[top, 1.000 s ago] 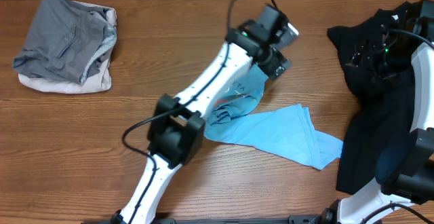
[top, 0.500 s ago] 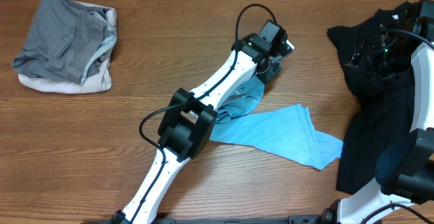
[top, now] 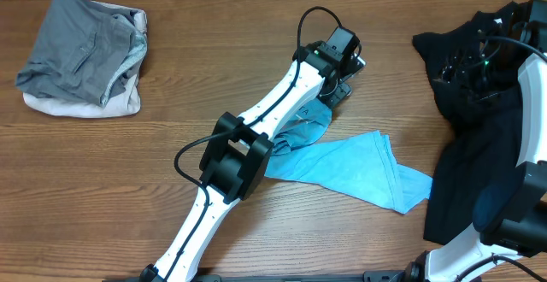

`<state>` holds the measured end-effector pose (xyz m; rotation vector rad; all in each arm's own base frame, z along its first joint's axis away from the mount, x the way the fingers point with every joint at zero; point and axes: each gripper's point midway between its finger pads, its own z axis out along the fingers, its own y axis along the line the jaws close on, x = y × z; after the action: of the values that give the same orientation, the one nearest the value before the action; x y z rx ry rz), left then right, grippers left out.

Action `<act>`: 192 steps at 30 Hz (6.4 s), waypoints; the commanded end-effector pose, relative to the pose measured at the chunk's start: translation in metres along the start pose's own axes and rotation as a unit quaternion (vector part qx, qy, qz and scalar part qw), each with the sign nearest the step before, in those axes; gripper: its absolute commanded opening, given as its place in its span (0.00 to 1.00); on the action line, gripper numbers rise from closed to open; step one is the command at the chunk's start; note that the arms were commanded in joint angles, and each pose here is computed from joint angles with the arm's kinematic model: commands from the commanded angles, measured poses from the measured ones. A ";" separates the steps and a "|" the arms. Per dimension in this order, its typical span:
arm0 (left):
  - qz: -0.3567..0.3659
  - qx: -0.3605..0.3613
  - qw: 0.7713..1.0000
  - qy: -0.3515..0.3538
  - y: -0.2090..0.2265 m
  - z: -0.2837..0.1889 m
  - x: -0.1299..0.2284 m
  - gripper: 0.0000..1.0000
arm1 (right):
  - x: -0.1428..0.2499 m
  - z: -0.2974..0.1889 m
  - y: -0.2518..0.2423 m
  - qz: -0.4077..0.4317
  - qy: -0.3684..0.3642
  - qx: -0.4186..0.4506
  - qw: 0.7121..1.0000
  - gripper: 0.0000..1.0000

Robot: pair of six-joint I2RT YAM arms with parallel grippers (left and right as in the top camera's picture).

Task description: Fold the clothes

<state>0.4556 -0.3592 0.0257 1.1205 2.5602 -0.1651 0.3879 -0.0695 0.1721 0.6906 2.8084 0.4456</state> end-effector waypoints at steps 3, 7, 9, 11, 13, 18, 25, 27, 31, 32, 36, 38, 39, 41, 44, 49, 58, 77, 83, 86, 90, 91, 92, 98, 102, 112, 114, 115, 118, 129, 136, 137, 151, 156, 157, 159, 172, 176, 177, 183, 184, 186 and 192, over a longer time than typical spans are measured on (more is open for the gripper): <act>-0.026 -0.076 0.995 -0.056 0.030 -0.090 -0.038 0.04 | 0.000 -0.019 0.015 -0.012 -0.018 -0.028 0.999 0.70; -0.058 -0.091 0.991 -0.082 0.043 -0.143 -0.046 0.04 | 0.005 -0.018 0.020 -0.014 -0.009 -0.035 0.999 0.70; -0.078 -0.095 0.987 -0.100 0.050 -0.172 -0.048 0.04 | 0.008 -0.017 0.024 -0.019 -0.003 -0.035 0.999 0.70; -0.097 -0.098 0.984 -0.113 0.057 -0.197 -0.046 0.04 | 0.012 -0.015 0.029 -0.025 0.003 -0.036 0.999 0.70; -0.115 -0.100 0.981 -0.118 0.063 -0.219 -0.040 0.04 | 0.015 -0.013 0.035 -0.033 0.007 -0.037 0.999 0.69; -0.140 -0.103 0.979 -0.107 0.070 -0.263 -0.013 0.04 | 0.025 -0.010 0.050 -0.067 0.022 -0.045 0.996 0.70; -0.160 -0.112 0.977 -0.081 0.080 -0.304 0.025 0.04 | 0.045 -0.014 0.071 -0.110 0.057 -0.111 0.986 0.70; -0.170 -0.116 0.975 -0.082 0.089 -0.309 0.030 0.04 | 0.054 -0.014 0.076 -0.128 0.070 -0.118 0.982 0.69; -0.189 -0.118 0.971 -0.089 0.105 -0.312 0.033 0.04 | 0.071 -0.012 0.098 -0.176 0.090 -0.144 0.970 0.69; -0.193 -0.111 0.970 -0.093 0.107 -0.312 0.033 0.04 | 0.077 -0.009 0.108 -0.196 0.095 -0.154 0.964 0.69; -0.200 -0.109 0.968 -0.102 0.115 -0.314 0.032 0.04 | 0.098 0.008 0.139 -0.238 0.111 -0.186 0.947 0.70; -0.200 -0.109 0.968 -0.104 0.115 -0.314 0.031 0.04 | 0.112 0.019 0.158 -0.257 0.122 -0.220 0.933 0.70; -0.200 -0.109 0.968 -0.106 0.115 -0.315 0.031 0.04 | 0.120 0.026 0.167 -0.267 0.125 -0.236 0.926 0.70; -0.199 -0.108 0.968 -0.111 0.113 -0.319 0.030 0.04 | 0.131 0.039 0.179 -0.287 0.128 -0.258 0.914 0.73; -0.196 -0.105 0.967 -0.122 0.111 -0.327 0.028 0.04 | 0.146 0.062 0.193 -0.313 0.124 -0.284 0.898 0.78; -0.192 -0.107 0.964 -0.147 0.106 -0.352 0.029 0.04 | 0.160 0.081 0.207 -0.330 0.115 -0.338 0.874 0.81; -0.184 -0.095 0.957 -0.203 0.092 -0.398 0.030 0.04 | 0.187 0.089 0.235 -0.377 0.107 -0.415 0.821 0.93; -0.188 -0.106 0.957 -0.192 0.094 -0.401 0.038 0.04 | 0.152 0.076 0.258 -0.374 0.041 -0.439 0.816 0.36; -0.187 -0.102 0.958 -0.193 0.093 -0.400 0.038 0.04 | 0.134 0.078 0.257 -0.382 0.004 -0.427 0.820 0.83; -0.187 -0.102 0.958 -0.193 0.093 -0.400 0.038 0.04 | 0.139 0.081 0.261 -0.395 0.002 -0.429 0.812 0.85; -0.187 -0.102 0.958 -0.193 0.093 -0.400 0.038 0.04 | 0.147 0.095 0.265 -0.403 0.012 -0.429 0.809 0.92; -0.187 -0.102 0.958 -0.193 0.093 -0.400 0.038 0.04 | 0.149 0.100 0.266 -0.403 0.016 -0.429 0.808 0.94; -0.187 -0.102 0.958 -0.193 0.093 -0.400 0.038 0.04 | 0.151 0.106 0.267 -0.404 0.020 -0.429 0.808 0.96; -0.185 -0.094 0.959 -0.194 0.090 -0.400 0.037 0.04 | 0.165 0.120 0.271 -0.405 0.047 -0.448 0.795 0.68; -0.187 -0.100 0.958 -0.193 0.092 -0.400 0.038 0.04 | 0.155 0.106 0.269 -0.388 0.048 -0.464 0.795 0.04; -0.207 -0.156 0.945 -0.199 0.118 -0.413 0.047 0.04 | 0.103 0.000 0.245 -0.368 -0.045 -0.468 0.802 0.04; -0.219 -0.164 0.938 -0.212 0.127 -0.422 0.049 0.04 | 0.099 -0.030 0.242 -0.373 -0.073 -0.467 0.798 0.04; -0.226 -0.169 0.934 -0.221 0.131 -0.428 0.050 0.04 | 0.097 -0.046 0.240 -0.377 -0.091 -0.463 0.797 0.04; -0.241 -0.184 0.916 -0.261 0.143 -0.454 0.052 0.04 | 0.089 -0.096 0.234 -0.386 -0.166 -0.424 0.802 0.04; -0.224 -0.208 0.863 -0.403 0.116 -0.571 0.074 0.04 | 0.103 -0.261 0.189 -0.346 -0.377 -0.227 0.828 0.04; -0.206 -0.202 0.837 -0.465 0.081 -0.630 0.109 0.04 | 0.123 -0.296 0.155 -0.315 -0.394 -0.147 0.851 0.04; -0.203 -0.201 0.833 -0.474 0.076 -0.637 0.113 0.04 | 0.127 -0.301 0.153 -0.313 -0.395 -0.144 0.852 0.04; -0.155 -0.170 0.803 -0.550 0.026 -0.693 0.149 0.04 | 0.169 -0.364 0.129 -0.298 -0.446 -0.115 0.836 0.04; -0.175 -0.179 0.829 -0.500 0.053 -0.655 0.124 0.04 | 0.141 -0.344 0.130 -0.295 -0.424 -0.084 0.852 0.04; -0.182 -0.183 0.835 -0.486 0.062 -0.644 0.117 0.04 | 0.134 -0.338 0.132 -0.294 -0.418 -0.079 0.856 0.04; -0.195 -0.192 0.847 -0.456 0.082 -0.618 0.100 0.04 | 0.115 -0.324 0.135 -0.290 -0.401 -0.067 0.866 0.04; -0.226 -0.224 0.847 -0.426 0.207 -0.478 -0.032 0.04 | -0.042 -0.243 0.193 -0.286 -0.413 -0.064 0.862 0.04; -0.213 -0.232 0.797 -0.516 0.219 -0.510 -0.063 0.04 | -0.060 -0.278 0.193 -0.272 -0.476 -0.071 0.833 0.04; -0.205 -0.233 0.780 -0.543 0.217 -0.529 -0.068 0.04 | -0.062 -0.291 0.191 -0.269 -0.491 -0.070 0.826 0.04; -0.171 -0.237 0.715 -0.635 0.186 -0.625 -0.056 0.04 | -0.049 -0.382 0.161 -0.240 -0.576 -0.051 0.780 0.04; -0.166 -0.231 0.721 -0.632 0.179 -0.629 -0.051 0.04 | -0.045 -0.389 0.157 -0.238 -0.580 -0.047 0.778 0.04; -0.171 -0.222 0.745 -0.606 0.171 -0.623 -0.038 0.04 | -0.036 -0.393 0.146 -0.234 -0.572 -0.043 0.785 0.04; -0.237 -0.214 0.865 -0.388 0.167 -0.518 0.027 0.04 | -0.009 -0.307 0.124 -0.225 -0.405 -0.054 0.884 0.04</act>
<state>0.4236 -0.1382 0.5478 0.2669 1.7457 -0.2713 0.3527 -0.0296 0.5465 0.0451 1.8542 0.1400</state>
